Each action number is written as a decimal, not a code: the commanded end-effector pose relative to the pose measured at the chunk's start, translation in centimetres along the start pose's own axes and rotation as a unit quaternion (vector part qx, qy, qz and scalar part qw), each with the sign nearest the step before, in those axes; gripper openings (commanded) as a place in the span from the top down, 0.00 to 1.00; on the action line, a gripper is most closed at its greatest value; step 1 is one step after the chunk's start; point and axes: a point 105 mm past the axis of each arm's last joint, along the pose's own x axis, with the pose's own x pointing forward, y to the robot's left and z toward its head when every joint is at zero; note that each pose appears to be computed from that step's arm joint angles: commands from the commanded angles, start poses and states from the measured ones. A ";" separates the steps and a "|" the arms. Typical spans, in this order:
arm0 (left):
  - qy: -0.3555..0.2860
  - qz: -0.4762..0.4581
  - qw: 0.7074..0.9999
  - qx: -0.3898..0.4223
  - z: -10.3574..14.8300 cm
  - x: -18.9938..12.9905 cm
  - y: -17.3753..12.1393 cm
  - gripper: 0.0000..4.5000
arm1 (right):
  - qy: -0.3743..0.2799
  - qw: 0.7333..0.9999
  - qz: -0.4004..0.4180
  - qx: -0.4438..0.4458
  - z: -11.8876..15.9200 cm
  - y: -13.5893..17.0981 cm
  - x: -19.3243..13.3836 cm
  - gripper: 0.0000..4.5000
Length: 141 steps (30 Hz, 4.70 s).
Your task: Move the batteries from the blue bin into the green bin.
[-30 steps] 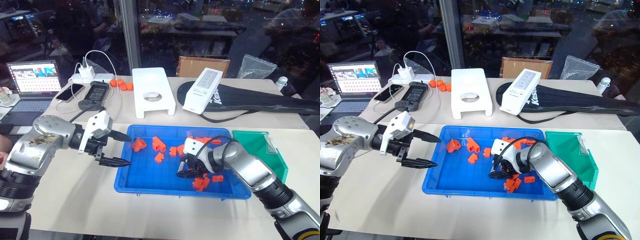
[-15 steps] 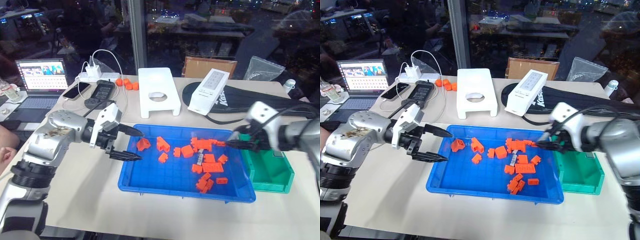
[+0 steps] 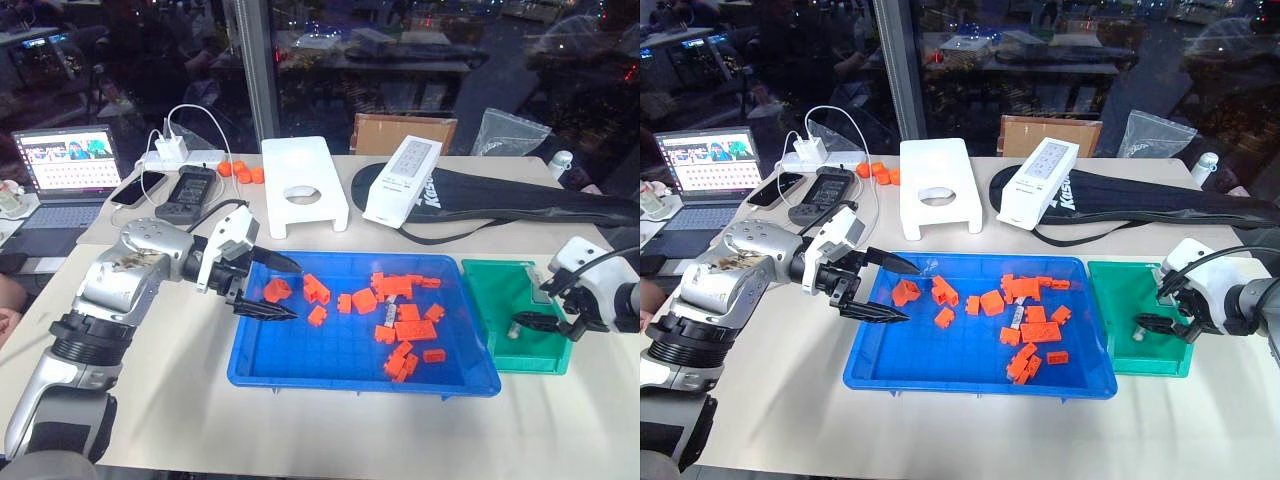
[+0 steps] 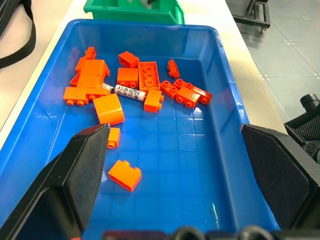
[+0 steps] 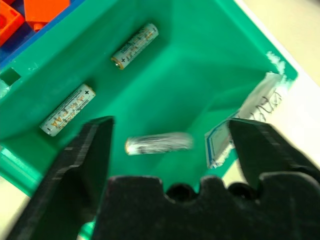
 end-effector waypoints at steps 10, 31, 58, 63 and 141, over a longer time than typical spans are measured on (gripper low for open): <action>-0.005 0.041 0.999 0.024 0.8 -0.7 0.1 0.00 | -0.152 0.976 0.128 -0.091 10.7 8.5 1.7 0.00; 0.019 0.061 0.998 0.024 0.1 -1.3 -0.2 0.00 | -0.099 0.964 0.228 -0.095 8.5 15.6 6.8 0.22; 0.025 0.064 0.997 0.026 0.2 -1.5 -0.1 0.00 | -0.195 0.943 0.251 -0.099 14.3 17.9 8.0 0.41; 0.026 0.063 0.997 0.025 0.1 -1.6 -0.1 0.00 | -0.151 0.964 0.197 -0.094 12.2 14.1 7.7 0.26; 0.036 0.072 0.996 0.041 0.0 -1.1 0.7 0.00 | -0.025 0.983 0.183 0.008 7.9 14.1 8.6 0.00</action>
